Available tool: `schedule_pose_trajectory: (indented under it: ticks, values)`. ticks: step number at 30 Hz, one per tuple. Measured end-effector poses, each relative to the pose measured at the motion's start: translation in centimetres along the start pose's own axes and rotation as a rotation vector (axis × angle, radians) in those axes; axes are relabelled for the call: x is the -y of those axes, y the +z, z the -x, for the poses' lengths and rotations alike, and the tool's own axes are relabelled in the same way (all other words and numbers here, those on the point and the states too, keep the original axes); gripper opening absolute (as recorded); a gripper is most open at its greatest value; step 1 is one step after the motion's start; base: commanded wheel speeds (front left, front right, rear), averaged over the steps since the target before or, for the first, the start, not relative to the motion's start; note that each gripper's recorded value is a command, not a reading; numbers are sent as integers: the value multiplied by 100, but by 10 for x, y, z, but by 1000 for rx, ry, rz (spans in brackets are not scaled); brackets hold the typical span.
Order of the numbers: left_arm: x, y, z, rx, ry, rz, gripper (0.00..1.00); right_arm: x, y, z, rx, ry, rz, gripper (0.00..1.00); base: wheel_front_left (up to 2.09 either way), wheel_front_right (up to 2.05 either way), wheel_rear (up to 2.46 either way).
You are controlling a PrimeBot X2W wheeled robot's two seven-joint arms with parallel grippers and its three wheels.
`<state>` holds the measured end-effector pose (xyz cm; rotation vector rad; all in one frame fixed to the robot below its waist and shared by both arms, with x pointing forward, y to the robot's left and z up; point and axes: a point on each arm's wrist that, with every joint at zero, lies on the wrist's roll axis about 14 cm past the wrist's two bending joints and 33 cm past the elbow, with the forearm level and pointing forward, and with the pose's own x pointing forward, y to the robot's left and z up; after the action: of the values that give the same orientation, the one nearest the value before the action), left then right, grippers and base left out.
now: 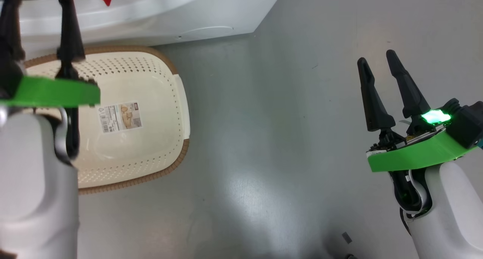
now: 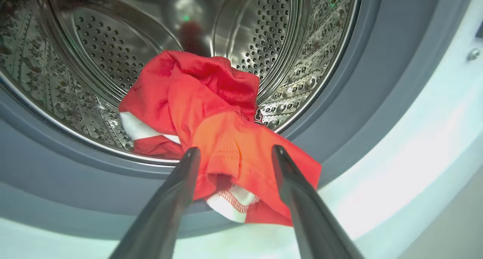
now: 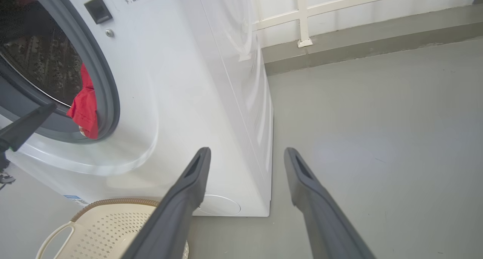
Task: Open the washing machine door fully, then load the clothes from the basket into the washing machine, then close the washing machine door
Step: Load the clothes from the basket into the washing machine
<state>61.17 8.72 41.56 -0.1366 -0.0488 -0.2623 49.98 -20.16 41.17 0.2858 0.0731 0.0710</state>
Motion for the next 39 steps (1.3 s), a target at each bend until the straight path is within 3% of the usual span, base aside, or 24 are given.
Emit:
schedule_pose_trajectory:
  ticks: [19,39]
  values:
    - [-2,-10,72,-29,67,65,100,0,-3,-8,6,16,5,100,0,0,0]
    - [-2,-11,78,-34,83,97,100,-1,16,-12,66,21,20,100,0,0,0]
